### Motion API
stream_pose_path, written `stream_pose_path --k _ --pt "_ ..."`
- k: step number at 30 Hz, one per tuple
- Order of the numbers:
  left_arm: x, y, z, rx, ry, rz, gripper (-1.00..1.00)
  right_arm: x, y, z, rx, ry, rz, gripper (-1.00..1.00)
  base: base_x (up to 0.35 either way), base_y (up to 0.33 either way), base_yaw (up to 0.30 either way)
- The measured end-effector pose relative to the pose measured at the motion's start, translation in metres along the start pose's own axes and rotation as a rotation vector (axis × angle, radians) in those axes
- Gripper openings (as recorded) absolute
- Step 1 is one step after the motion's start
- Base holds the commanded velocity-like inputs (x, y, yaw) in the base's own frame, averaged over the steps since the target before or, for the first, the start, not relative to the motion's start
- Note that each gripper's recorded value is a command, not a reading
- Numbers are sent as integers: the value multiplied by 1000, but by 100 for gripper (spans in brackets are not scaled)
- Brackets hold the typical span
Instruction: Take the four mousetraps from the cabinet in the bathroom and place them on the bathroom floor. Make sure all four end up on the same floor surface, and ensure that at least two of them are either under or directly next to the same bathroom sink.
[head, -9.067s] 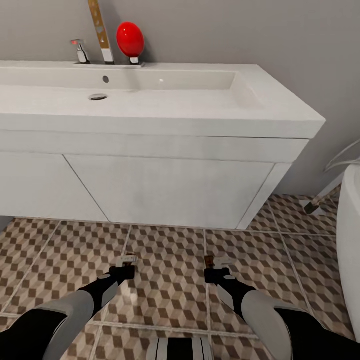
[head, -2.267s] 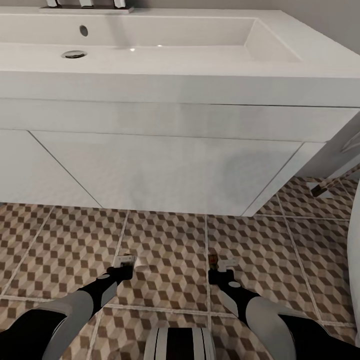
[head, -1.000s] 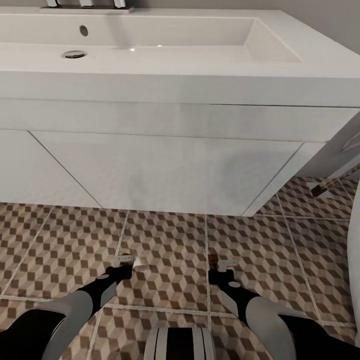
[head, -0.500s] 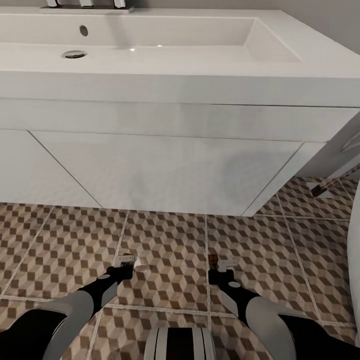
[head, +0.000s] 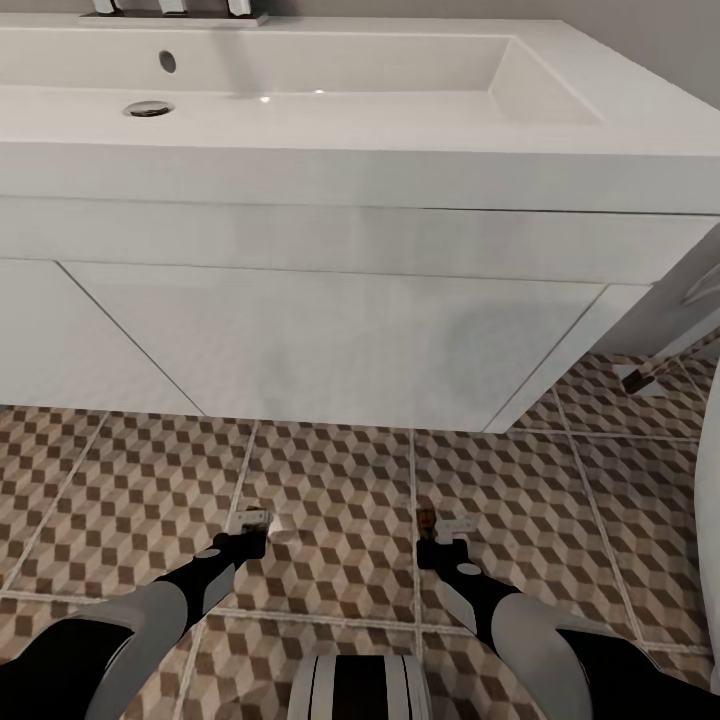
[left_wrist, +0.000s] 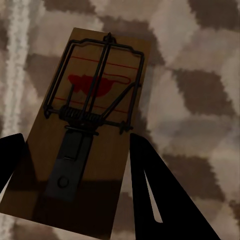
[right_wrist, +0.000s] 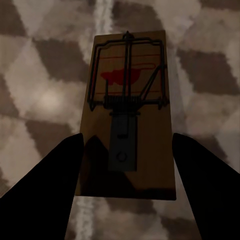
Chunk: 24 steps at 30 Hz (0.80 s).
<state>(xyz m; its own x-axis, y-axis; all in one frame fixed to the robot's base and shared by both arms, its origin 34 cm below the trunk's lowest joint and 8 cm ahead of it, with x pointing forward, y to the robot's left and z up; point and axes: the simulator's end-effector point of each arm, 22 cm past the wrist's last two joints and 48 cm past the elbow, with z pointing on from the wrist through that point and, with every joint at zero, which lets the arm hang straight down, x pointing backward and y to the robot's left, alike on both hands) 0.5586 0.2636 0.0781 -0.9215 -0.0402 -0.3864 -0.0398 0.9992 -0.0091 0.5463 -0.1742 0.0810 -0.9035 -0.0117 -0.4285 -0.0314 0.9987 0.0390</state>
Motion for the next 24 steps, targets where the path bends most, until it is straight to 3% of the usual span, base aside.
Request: stream_pose_path --k 24 --pt "0 1 0 -1 0 1 -100 0 0 0 0 1 0 -100 0 0 0"
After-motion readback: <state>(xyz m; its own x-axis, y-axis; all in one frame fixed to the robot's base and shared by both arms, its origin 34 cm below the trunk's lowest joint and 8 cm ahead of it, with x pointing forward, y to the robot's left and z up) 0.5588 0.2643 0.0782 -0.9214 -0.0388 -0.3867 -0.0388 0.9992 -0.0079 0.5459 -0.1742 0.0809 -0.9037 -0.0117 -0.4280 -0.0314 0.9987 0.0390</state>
